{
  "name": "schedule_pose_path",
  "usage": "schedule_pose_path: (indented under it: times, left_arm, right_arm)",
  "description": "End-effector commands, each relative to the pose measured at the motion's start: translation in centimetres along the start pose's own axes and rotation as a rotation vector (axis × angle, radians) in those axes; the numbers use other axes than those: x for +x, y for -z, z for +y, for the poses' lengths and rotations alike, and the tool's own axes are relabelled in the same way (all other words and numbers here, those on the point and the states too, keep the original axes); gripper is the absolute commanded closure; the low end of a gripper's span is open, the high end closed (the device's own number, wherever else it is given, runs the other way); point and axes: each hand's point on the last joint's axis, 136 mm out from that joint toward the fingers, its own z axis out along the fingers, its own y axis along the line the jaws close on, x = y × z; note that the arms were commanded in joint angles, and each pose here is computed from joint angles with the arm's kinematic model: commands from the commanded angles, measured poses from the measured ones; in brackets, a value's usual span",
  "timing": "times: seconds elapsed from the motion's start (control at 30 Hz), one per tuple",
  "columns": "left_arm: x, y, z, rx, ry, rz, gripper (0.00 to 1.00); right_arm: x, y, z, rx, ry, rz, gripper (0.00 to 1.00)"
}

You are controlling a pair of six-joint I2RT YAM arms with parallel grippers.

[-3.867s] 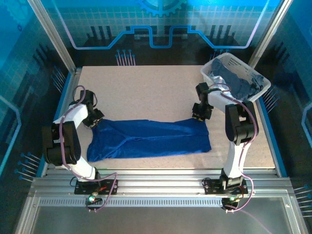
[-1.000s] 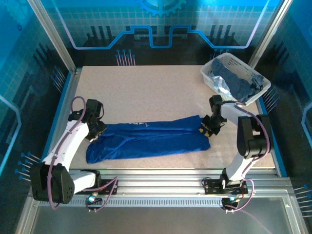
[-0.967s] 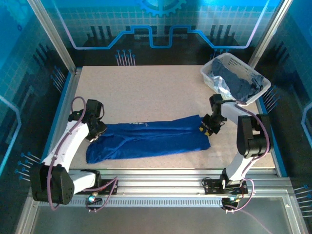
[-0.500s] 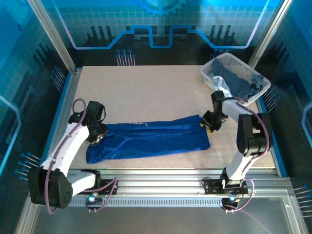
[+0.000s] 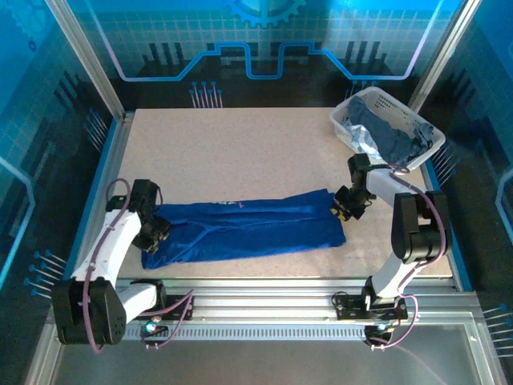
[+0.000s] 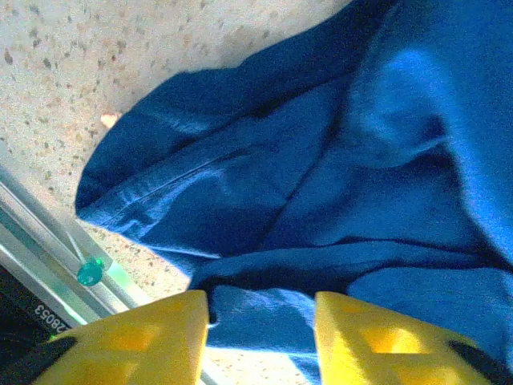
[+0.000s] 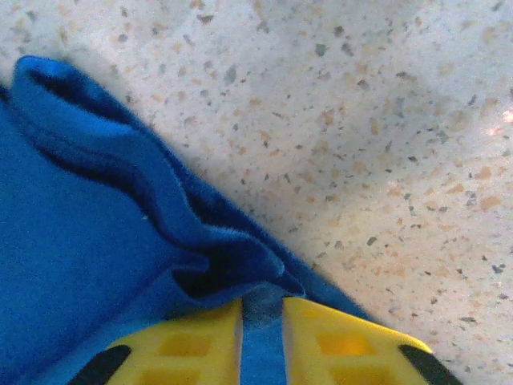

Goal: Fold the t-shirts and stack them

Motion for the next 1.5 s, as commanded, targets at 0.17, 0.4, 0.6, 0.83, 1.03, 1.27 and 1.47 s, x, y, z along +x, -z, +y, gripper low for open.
schedule_pose_path:
  times: [0.17, 0.4, 0.6, 0.83, 1.03, 1.27, 1.47]
  left_arm:
    - [2.3, -1.2, 0.8, -0.017, 0.135, 0.117, 0.52]
    - [3.3, -1.4, 1.9, 0.0, 0.387, 0.119, 0.5]
    - [2.6, 1.0, 3.9, -0.053, 0.59, 0.02, 0.43]
    - [3.1, -1.1, 2.7, -0.088, 0.632, 0.094, 0.45]
    - [2.7, -2.9, 1.7, -0.08, 0.608, 0.1, 0.47]
    - [2.1, -3.7, 0.6, -0.056, 0.567, 0.096, 0.93]
    - [-0.6, -1.1, -1.4, 0.027, 0.446, -0.003, 1.0]
  right_arm:
    - [-1.2, -0.4, 0.7, 0.011, 0.002, -0.017, 0.99]
    - [-0.6, 0.0, 1.0, 0.007, 0.034, -0.027, 1.0]
    - [-0.3, -0.2, 1.0, 0.009, 0.049, -0.022, 1.0]
    - [-0.5, 0.0, 1.5, 0.0, 0.062, -0.028, 1.0]
    - [-0.4, -0.2, 1.5, 0.0, 0.062, -0.022, 1.0]
    - [-0.7, 0.0, 1.8, -0.006, 0.063, -0.028, 1.0]
    - [-1.2, 1.4, 2.9, -0.016, 0.102, -0.067, 1.0]
